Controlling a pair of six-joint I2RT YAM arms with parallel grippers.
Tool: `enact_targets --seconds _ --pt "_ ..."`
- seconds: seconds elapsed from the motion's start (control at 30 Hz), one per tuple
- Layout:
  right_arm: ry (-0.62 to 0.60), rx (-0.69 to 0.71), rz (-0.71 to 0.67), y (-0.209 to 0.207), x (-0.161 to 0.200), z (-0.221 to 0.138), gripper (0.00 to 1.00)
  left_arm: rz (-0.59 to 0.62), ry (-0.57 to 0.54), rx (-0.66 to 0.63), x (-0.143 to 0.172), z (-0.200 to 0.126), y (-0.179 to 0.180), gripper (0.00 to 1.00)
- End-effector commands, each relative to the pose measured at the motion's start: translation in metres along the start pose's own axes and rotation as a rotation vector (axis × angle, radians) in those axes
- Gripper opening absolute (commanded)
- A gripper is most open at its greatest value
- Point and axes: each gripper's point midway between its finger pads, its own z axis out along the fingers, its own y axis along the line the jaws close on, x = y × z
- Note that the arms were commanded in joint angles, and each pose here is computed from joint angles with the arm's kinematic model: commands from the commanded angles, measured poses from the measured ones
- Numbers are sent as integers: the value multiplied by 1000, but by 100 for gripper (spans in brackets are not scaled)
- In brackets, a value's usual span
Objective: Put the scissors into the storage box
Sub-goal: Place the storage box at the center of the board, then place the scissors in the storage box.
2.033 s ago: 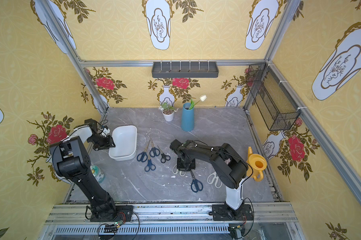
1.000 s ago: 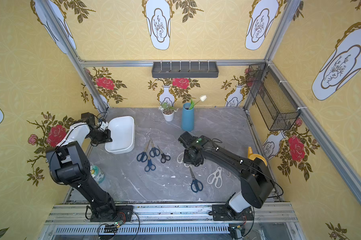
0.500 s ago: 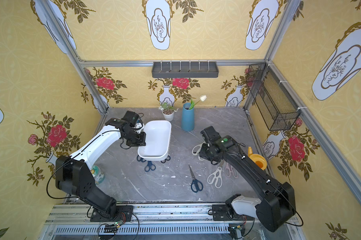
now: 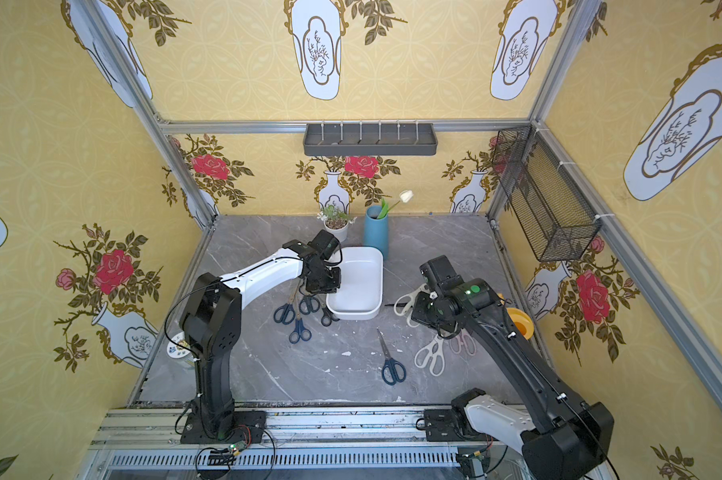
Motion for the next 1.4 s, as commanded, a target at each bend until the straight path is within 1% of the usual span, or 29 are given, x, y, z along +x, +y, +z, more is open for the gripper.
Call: enact_targets --seconds 0.0,0.1,0.2,0.33,0.4,0.43,0.47,0.53,0.57,0.63,0.67,0.73,0.77,0.8,0.87,1.0,1.1,1.13,1.2,1.27,1.33,1.37 --pt "15 -37 1 6 3 -3 0 -5 0 -5 1 11 -5 0" --pt "27 -23 -2 4 5 -2 0 20 18 -16 11 20 -8 0" --pt "25 -49 -22 10 3 -2 0 41 14 -36 15 29 -6 2" --pt "63 -111 -103 31 -2 2 0 58 29 -38 15 45 -9 7" --pt "74 -120 -151 41 -9 9 0 60 34 -27 14 47 -12 9" --pt "71 -120 -180 47 -16 14 0 65 35 -19 14 47 -15 14" --pt "62 -115 -203 52 -24 20 0 75 30 -10 12 45 -18 22" --pt "65 -88 -249 60 -40 39 0 106 12 18 7 32 -25 43" --pt "73 -74 -272 65 -47 50 0 124 -4 48 3 18 -31 52" --pt "97 -64 -304 75 -57 70 0 163 -62 87 -4 -15 -39 67" --pt "112 -59 -324 81 -60 83 0 188 -100 99 -7 -34 -39 73" --pt "129 -54 -363 92 -68 107 0 202 -157 107 -10 -64 -26 77" --pt "137 -47 -382 96 -70 119 0 195 -175 118 -9 -76 -15 80" --pt "144 -41 -401 101 -72 129 0 178 -186 125 -8 -84 -1 86" --pt "180 -12 -443 109 -72 156 0 149 -205 134 -4 -97 33 90" --pt "253 38 -535 121 -59 190 0 76 -256 81 0 -116 104 90" --pt "281 78 -553 120 -53 210 0 25 -261 10 10 -121 141 88" --pt "284 90 -553 119 -52 214 2 0 -253 -16 17 -120 152 88" --pt "286 97 -555 119 -51 217 6 -34 -227 -41 32 -113 163 85" --pt "279 102 -558 120 -53 219 15 -67 -181 -42 49 -101 168 80" --pt "269 106 -564 123 -56 217 22 -70 -143 -19 62 -87 167 73" --pt "260 110 -567 126 -59 213 28 -63 -128 -21 66 -80 169 70"
